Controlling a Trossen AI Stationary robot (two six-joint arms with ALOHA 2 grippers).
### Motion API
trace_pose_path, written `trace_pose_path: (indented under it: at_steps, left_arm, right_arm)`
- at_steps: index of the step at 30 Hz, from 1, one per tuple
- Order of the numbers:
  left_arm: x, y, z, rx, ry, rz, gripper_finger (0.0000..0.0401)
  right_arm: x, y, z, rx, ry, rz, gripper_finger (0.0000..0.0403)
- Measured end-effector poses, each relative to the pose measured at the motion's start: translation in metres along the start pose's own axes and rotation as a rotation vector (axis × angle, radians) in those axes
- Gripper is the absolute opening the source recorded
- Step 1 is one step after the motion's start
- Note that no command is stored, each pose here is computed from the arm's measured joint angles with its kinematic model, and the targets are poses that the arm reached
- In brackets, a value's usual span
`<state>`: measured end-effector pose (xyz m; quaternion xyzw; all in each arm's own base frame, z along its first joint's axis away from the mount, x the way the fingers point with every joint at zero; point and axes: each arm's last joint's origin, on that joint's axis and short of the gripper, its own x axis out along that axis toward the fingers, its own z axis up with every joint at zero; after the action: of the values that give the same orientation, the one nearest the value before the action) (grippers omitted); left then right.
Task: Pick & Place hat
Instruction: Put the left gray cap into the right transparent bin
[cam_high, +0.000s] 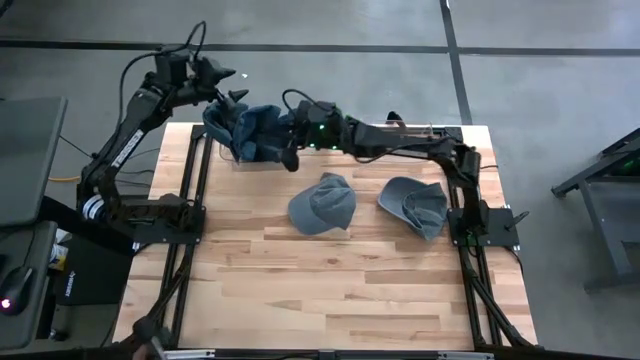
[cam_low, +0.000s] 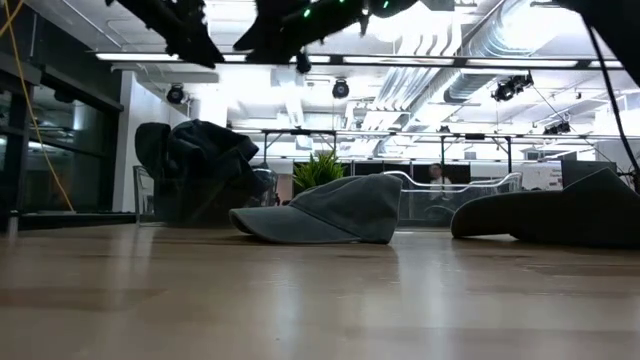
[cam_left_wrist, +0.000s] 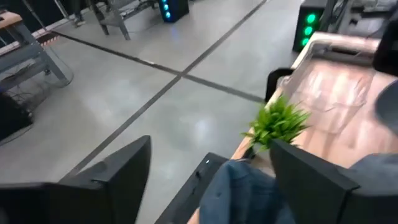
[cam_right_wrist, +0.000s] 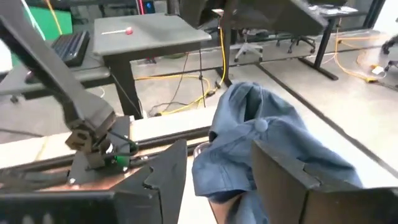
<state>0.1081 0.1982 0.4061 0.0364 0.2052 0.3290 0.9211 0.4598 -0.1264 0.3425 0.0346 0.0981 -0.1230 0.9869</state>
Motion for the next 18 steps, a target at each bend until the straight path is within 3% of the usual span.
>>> trace_pose_path:
  at_steps: [7,14,18]
  left_arm:
    - [-0.033,-0.015,0.005,-0.101,-0.047,-0.058,0.017]
    - [-0.052,-0.04,0.007,-0.112,-0.061,-0.199,0.0023]
    - [-0.056,-0.056,0.01,-0.102,-0.06,-0.275,0.0014]
  right_arm:
    - [-0.048,0.012,0.027,-0.067,0.11,0.027,0.0146]
    - [-0.086,0.032,0.029,-0.083,0.311,0.074,0.0138]
    - [-0.109,0.044,0.021,-0.098,0.482,0.102,0.0138]
